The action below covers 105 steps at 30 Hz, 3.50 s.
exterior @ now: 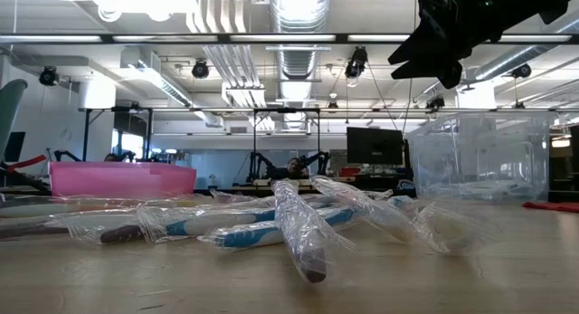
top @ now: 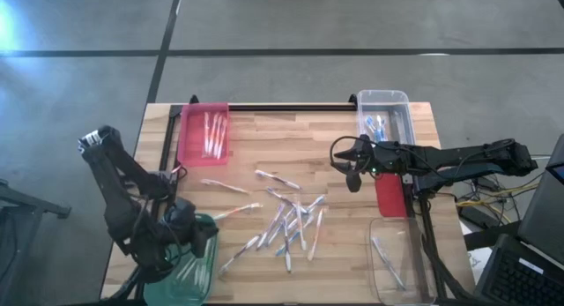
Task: Pick & Place Toothbrushes
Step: Put the blue toothbrush into the top transparent bin
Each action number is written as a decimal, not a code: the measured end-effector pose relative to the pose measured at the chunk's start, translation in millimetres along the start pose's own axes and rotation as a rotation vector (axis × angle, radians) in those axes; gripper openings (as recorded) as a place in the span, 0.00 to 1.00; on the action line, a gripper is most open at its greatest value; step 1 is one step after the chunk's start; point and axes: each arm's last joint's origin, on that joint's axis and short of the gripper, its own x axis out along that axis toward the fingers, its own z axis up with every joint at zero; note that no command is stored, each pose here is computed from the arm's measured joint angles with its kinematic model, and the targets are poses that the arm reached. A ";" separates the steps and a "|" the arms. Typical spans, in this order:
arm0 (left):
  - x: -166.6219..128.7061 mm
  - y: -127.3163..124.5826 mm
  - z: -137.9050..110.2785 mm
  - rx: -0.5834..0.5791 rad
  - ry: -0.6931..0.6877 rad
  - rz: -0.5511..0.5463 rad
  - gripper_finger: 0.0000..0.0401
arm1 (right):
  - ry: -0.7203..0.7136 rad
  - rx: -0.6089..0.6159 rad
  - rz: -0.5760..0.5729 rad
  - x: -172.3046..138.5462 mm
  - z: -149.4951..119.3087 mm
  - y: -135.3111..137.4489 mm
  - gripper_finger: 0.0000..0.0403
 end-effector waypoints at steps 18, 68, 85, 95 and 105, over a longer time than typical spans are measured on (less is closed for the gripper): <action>31.0 -4.2 57.8 0.347 -0.167 0.132 0.34 | 0.005 0.017 -0.005 0.7 -2.1 -0.9 0.40; 201.9 -38.6 1.1 0.559 0.074 0.120 0.34 | 0.006 0.014 -0.004 0.7 -2.1 -0.9 0.16; 242.7 -31.3 -24.1 0.569 0.158 0.099 0.34 | 0.005 0.014 -0.004 0.7 -2.1 -0.9 0.28; 263.2 -18.2 -35.0 0.631 0.195 0.158 0.34 | 0.005 0.014 -0.004 0.7 -2.1 -0.9 0.33; 276.4 -11.6 -43.2 0.639 0.223 0.175 0.28 | 0.003 0.014 -0.004 0.7 -1.9 -0.9 0.38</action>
